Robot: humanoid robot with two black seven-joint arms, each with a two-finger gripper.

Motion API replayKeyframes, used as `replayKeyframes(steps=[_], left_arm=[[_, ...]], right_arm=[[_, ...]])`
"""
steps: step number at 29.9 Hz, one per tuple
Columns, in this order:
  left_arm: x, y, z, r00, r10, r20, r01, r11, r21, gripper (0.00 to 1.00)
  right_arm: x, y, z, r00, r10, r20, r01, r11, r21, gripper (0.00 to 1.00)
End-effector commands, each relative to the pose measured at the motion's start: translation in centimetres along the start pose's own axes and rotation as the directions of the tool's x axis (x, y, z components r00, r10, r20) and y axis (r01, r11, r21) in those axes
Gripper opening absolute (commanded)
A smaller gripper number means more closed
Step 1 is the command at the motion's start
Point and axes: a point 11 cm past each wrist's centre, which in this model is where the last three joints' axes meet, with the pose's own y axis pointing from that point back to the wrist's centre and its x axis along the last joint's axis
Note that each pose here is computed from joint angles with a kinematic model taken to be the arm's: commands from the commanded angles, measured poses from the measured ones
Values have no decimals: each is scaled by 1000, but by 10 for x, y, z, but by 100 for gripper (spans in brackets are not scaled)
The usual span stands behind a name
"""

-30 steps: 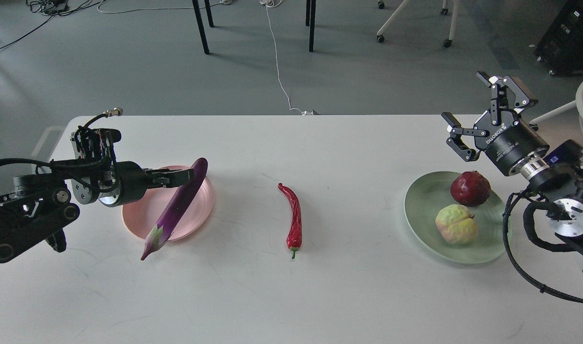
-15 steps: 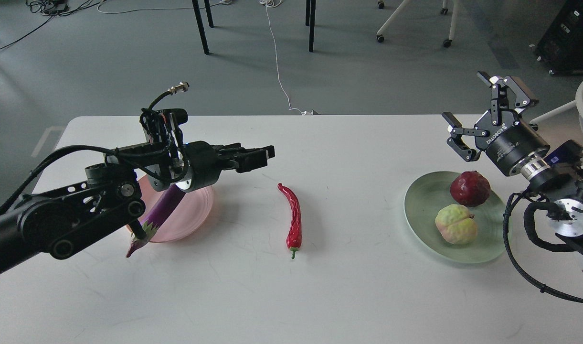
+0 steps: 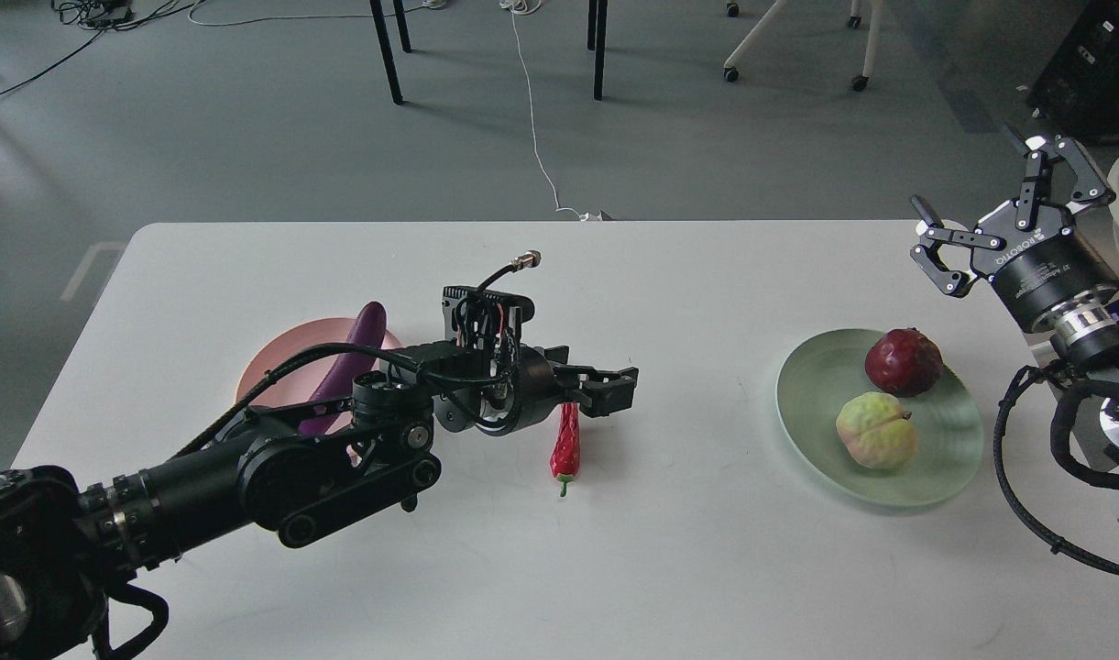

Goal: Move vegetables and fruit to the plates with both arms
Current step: 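Reach the left gripper to the red chili pepper and grasp it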

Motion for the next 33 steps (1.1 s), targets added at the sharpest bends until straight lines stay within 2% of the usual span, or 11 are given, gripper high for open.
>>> replayKeyframes(steps=[1,6,17,24,25,27,29,31,32,33], left_arm=[[-7,0,-8,999,-36,1,36,998,57,98],[-18,0,-14,996,-82,25,79,991,106,98],[-35,-4,-10,993,-120,17,117,986,120,97],[-42,-4,-12,991,-132,8,129,983,127,88],[-44,-4,-12,991,-134,6,132,983,127,84],[-45,-3,-13,991,-136,2,134,983,127,71],[-46,-3,-13,990,-138,0,137,982,128,51],[-46,-3,-13,991,-137,1,136,982,128,24],[-45,-3,-12,991,-135,1,134,983,128,15],[-44,-3,-13,991,-135,0,134,982,136,14]], right_arm=[[3,3,2,1000,8,4,-8,1000,-2,98],[2,2,2,1000,6,7,-6,1000,-1,98],[2,2,0,1000,6,6,-6,1000,5,98],[3,2,1,1000,7,7,-7,1000,4,98],[3,2,1,1000,7,7,-7,1000,4,98],[3,2,1,1000,7,7,-7,1000,4,98],[3,2,1,1000,7,7,-7,1000,4,98],[3,3,1,1000,8,7,-8,1000,3,98],[3,3,1,1000,8,7,-8,1000,3,98],[3,3,1,1000,8,7,-8,1000,3,98]])
